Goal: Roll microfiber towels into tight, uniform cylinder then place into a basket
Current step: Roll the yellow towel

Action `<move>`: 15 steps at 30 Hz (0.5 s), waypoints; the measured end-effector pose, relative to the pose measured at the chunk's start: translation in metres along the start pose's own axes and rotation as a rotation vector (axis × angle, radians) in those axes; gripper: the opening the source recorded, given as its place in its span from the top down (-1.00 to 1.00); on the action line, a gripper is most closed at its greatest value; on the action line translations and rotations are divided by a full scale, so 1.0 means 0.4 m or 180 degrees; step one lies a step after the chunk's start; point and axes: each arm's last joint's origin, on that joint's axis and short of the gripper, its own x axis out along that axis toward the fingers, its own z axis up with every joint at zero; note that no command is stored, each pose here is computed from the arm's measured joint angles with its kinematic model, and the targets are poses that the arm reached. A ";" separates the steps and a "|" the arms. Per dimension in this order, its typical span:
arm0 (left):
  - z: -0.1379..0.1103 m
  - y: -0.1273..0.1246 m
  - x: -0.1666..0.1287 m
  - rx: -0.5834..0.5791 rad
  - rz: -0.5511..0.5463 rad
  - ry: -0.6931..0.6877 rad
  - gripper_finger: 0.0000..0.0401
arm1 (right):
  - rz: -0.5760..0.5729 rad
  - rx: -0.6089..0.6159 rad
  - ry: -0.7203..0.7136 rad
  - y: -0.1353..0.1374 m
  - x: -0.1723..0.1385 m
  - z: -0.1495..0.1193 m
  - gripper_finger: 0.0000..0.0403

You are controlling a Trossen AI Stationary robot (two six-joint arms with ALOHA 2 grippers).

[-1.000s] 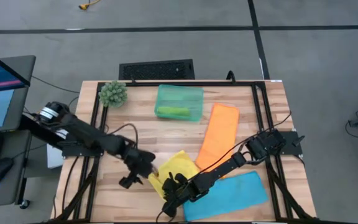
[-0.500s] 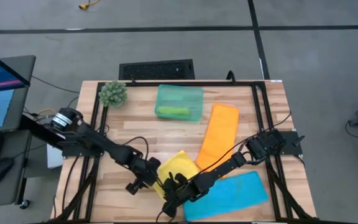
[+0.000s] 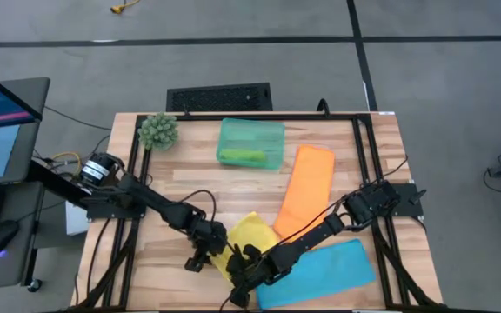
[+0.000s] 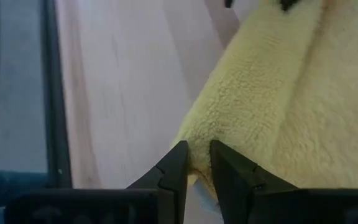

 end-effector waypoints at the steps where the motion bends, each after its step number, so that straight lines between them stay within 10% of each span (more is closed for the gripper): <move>1: 0.000 -0.001 0.001 -0.0101 0.0010 -0.0010 0.24 | -0.0046 -0.0009 0.0038 0.001 -0.004 0.002 0.54; 15: -0.001 -0.028 0.014 -0.1481 0.0185 -0.0180 0.24 | -0.0543 -0.0068 -0.0065 0.061 -0.104 -0.044 0.54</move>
